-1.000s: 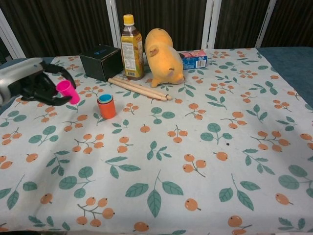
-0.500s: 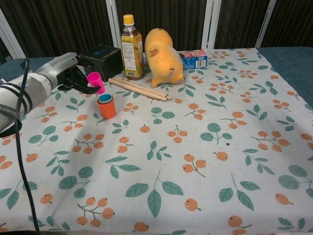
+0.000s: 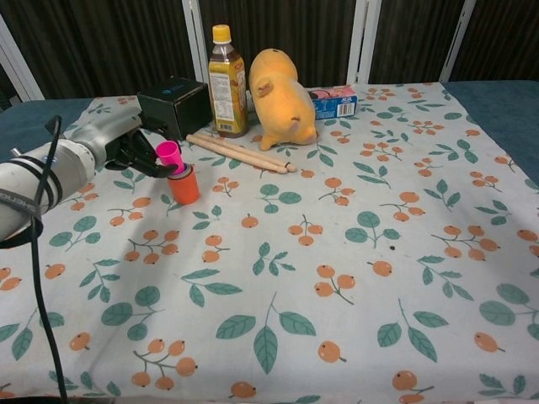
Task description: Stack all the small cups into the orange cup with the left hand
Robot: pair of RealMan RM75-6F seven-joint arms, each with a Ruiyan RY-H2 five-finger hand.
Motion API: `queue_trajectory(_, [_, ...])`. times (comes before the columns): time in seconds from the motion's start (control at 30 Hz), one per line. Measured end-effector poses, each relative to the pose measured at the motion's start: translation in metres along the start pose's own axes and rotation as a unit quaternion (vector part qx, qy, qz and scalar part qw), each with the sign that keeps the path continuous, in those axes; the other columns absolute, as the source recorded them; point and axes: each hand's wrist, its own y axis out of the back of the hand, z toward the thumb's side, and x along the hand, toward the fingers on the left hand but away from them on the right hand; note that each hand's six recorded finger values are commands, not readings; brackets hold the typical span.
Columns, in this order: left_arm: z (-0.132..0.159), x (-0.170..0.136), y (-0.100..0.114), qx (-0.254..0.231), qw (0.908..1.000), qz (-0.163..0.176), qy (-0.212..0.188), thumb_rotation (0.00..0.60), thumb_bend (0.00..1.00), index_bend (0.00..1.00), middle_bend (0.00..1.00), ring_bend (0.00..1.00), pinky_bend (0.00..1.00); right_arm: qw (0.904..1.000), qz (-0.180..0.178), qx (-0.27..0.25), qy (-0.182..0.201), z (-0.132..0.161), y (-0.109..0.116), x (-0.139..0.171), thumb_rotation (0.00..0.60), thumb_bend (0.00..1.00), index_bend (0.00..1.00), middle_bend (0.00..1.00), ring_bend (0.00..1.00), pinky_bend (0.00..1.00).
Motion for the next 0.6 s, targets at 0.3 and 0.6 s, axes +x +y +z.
queue_trajectory(0.3, [0.0,-0.003,-0.009,0.005,0.9995,-0.029,0.007,0.6,0.34,0.07,1.0,1.0,1.0,1.0,0.001,0.001,0.0,0.0,-0.001,0.0,0.6,0.12,0.0,0.0,0.0,0.0])
queue_trajectory(0.6, [0.006,-0.011,-0.007,0.008,0.9992,-0.038,-0.002,0.6,0.34,0.0,1.0,1.0,1.0,1.0,-0.003,0.0,0.002,0.0,0.002,0.002,0.6,0.12,0.0,0.0,0.0,0.0])
